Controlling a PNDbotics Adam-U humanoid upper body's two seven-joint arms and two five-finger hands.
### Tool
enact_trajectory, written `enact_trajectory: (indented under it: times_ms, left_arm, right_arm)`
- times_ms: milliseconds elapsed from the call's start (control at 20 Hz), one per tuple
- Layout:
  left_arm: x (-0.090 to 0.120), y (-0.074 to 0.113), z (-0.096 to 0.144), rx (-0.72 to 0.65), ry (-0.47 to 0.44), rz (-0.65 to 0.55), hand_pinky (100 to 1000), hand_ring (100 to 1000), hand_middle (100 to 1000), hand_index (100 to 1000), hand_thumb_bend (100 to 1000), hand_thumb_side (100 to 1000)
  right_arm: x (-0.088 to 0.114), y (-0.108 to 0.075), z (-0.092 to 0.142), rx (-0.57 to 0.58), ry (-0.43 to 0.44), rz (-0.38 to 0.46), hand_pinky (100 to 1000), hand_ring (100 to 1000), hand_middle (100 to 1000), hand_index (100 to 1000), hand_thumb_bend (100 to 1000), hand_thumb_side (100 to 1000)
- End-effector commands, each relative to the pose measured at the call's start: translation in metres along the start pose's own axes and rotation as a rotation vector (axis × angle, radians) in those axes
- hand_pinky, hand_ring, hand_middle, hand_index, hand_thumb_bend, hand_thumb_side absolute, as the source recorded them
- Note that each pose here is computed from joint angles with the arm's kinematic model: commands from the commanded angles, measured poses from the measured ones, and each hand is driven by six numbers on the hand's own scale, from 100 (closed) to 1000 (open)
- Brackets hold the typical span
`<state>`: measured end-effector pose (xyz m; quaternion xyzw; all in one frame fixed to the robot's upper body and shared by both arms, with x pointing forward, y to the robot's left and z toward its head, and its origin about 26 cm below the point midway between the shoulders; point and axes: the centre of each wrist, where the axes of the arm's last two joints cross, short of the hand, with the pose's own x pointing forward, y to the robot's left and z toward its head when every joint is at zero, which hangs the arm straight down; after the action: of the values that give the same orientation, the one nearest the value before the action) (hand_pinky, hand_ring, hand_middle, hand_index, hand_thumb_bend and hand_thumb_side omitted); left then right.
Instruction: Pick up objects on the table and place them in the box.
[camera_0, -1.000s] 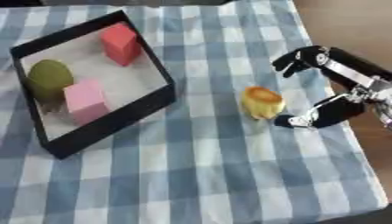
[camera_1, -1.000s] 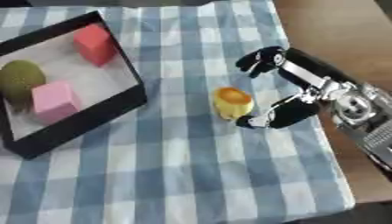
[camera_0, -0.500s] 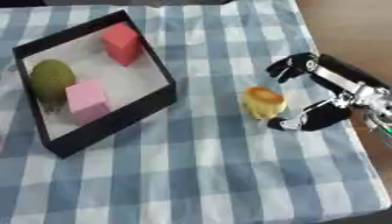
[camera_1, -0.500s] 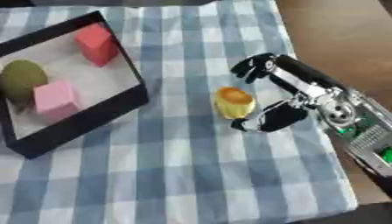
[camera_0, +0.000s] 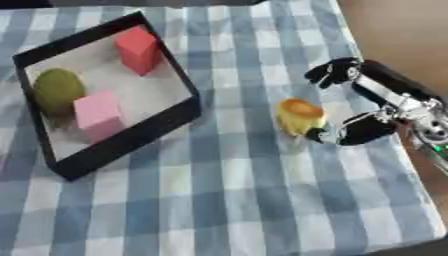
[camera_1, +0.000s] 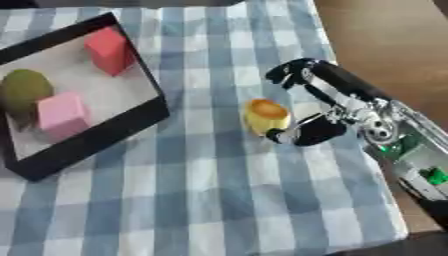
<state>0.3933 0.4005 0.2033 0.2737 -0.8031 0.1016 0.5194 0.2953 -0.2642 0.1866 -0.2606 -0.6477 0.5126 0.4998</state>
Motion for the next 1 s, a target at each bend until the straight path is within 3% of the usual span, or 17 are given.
enact_trajectory:
  times_ms: [50,600,800,1000]
  left_arm:
    - [0.013,0.005,-0.007,0.004,-0.037,0.000,809,827,741,903,287,911]
    - [0.011,0.002,-0.005,-0.004,-0.028,0.006,811,828,740,902,276,889]
    - [0.009,0.002,-0.004,-0.006,-0.023,0.008,812,828,741,902,280,918]
    - [0.009,0.001,-0.004,-0.006,-0.023,0.009,813,829,741,902,279,919]
  right_arm:
    - [-0.002,-0.003,-0.003,-0.002,0.010,0.024,834,763,747,824,569,147]
    - [-0.020,0.012,-0.020,0.021,0.066,0.013,826,757,733,810,547,109]
    - [-0.025,0.017,-0.024,0.030,0.079,0.010,823,754,725,803,532,100]
    - [-0.027,0.021,-0.025,0.040,0.081,0.004,817,744,703,787,471,100]
